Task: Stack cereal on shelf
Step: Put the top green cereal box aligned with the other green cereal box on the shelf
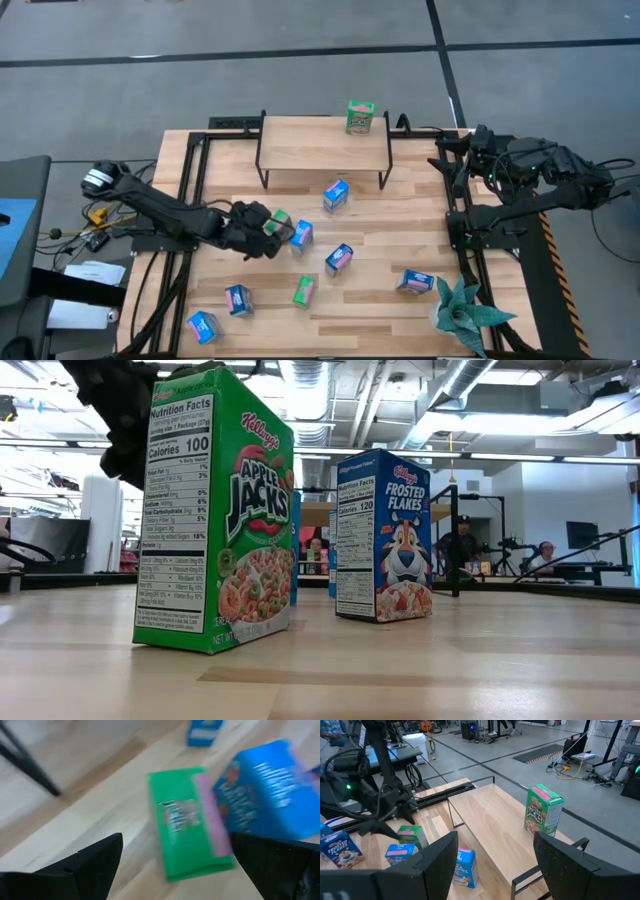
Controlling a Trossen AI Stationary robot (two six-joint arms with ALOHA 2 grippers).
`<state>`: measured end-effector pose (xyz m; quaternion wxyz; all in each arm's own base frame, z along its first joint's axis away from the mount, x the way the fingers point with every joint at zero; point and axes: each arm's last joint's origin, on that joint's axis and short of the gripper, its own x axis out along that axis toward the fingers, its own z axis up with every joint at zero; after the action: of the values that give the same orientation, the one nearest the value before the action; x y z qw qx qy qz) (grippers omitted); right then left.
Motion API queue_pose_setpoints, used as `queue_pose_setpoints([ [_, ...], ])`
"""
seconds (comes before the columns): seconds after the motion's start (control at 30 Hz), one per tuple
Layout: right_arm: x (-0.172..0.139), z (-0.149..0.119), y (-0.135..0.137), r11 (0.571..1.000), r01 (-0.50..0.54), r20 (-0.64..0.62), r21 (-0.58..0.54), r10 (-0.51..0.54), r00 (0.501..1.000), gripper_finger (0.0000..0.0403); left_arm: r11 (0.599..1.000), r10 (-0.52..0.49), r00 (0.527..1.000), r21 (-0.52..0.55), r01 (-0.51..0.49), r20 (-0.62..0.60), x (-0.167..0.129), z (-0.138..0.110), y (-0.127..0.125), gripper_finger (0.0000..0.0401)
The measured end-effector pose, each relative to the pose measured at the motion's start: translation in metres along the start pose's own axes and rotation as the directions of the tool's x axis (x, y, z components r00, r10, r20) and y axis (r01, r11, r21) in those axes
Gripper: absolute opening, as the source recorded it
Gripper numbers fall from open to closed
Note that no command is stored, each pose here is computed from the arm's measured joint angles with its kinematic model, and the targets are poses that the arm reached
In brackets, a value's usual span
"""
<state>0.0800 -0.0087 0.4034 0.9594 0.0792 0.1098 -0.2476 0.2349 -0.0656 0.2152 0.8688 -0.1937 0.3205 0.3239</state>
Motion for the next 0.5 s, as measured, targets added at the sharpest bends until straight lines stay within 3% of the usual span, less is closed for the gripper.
queue_pose_setpoints([
  [0.27, 0.0, 0.0, 0.0, 1.0, -0.001, 0.0, 0.001, 0.001, 1.0, 0.0286, 1.0, 0.008, 1.0, -0.015, -0.007, 0.028, 0.0032, 0.0006, -0.0047, 0.0358],
  [0.5, 0.0, 0.0, 0.0001, 1.0, -0.002, 0.0, 0.001, 0.002, 1.0, 0.0286, 1.0, -0.016, 1.0, -0.012, 0.016, -0.009, 0.0033, -0.0008, -0.0056, 0.0316],
])
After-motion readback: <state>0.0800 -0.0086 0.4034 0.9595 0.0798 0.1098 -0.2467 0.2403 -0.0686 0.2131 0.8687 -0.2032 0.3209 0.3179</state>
